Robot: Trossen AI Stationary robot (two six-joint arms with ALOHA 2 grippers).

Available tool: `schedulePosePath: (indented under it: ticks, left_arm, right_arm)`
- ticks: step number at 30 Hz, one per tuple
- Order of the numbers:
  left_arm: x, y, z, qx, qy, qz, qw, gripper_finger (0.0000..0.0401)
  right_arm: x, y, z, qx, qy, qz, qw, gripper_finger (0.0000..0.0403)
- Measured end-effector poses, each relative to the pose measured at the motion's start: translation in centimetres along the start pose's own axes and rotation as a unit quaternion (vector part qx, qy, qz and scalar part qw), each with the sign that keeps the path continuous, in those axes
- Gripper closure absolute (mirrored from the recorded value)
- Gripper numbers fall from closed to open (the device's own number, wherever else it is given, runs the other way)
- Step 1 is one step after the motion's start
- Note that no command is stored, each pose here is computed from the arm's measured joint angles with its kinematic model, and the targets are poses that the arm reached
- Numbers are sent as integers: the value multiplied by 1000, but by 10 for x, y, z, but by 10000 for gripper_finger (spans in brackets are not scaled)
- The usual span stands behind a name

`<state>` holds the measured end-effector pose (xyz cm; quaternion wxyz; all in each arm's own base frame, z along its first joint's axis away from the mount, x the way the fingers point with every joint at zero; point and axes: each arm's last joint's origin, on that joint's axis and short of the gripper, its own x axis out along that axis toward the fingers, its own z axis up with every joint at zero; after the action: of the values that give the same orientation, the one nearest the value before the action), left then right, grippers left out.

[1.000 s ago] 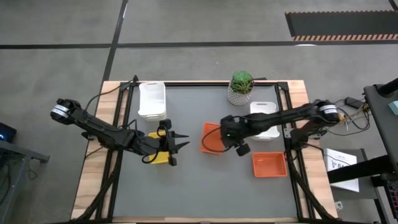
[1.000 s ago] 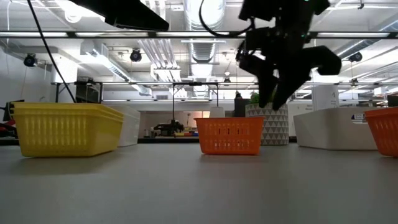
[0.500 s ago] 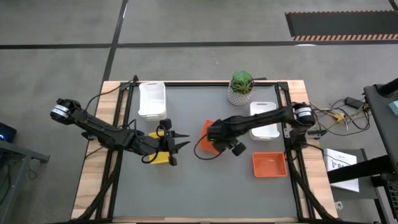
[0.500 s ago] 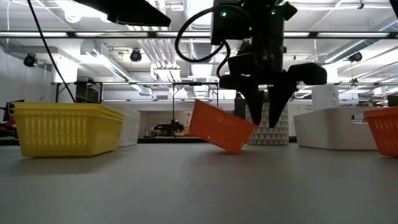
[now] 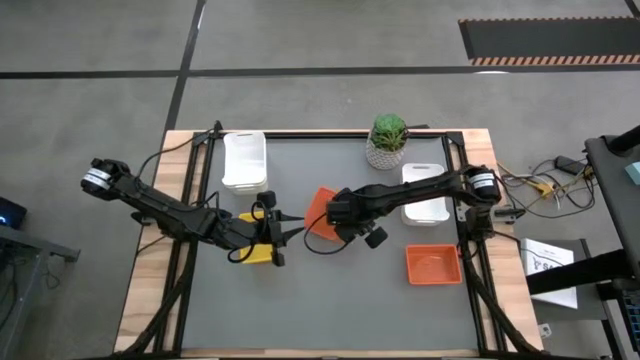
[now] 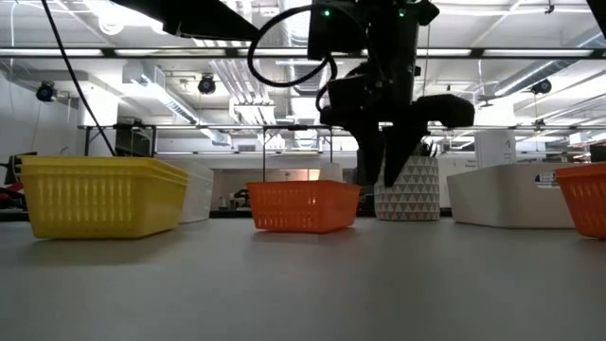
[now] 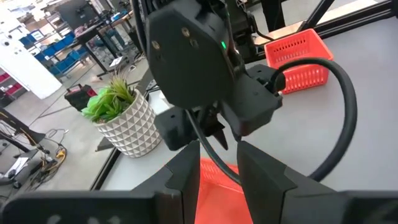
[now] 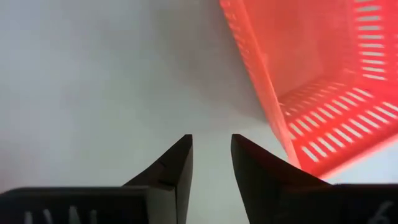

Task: Stack baskets by color
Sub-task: Stack the left orange bin on top of the right orange bin

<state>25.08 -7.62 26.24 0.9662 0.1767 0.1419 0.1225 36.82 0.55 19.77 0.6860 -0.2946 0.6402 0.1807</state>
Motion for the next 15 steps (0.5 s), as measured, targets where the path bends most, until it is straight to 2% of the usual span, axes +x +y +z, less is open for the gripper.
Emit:
schedulePosePath:
  ticks: [7, 11, 15]
  left_arm:
    - [0, 0, 1, -2, -1, 1, 1000, 311]
    - [0, 0, 0, -1, 0, 0, 1000, 311]
    - [0, 0, 0, -2, 0, 0, 1000, 311]
  right_arm:
    - [-12, -6, 2, 13, 1, -41, 999, 264]
    - [-14, -13, 7, 21, -26, -65, 997, 242]
    - [-6, -13, 10, 14, -48, -58, 997, 226]
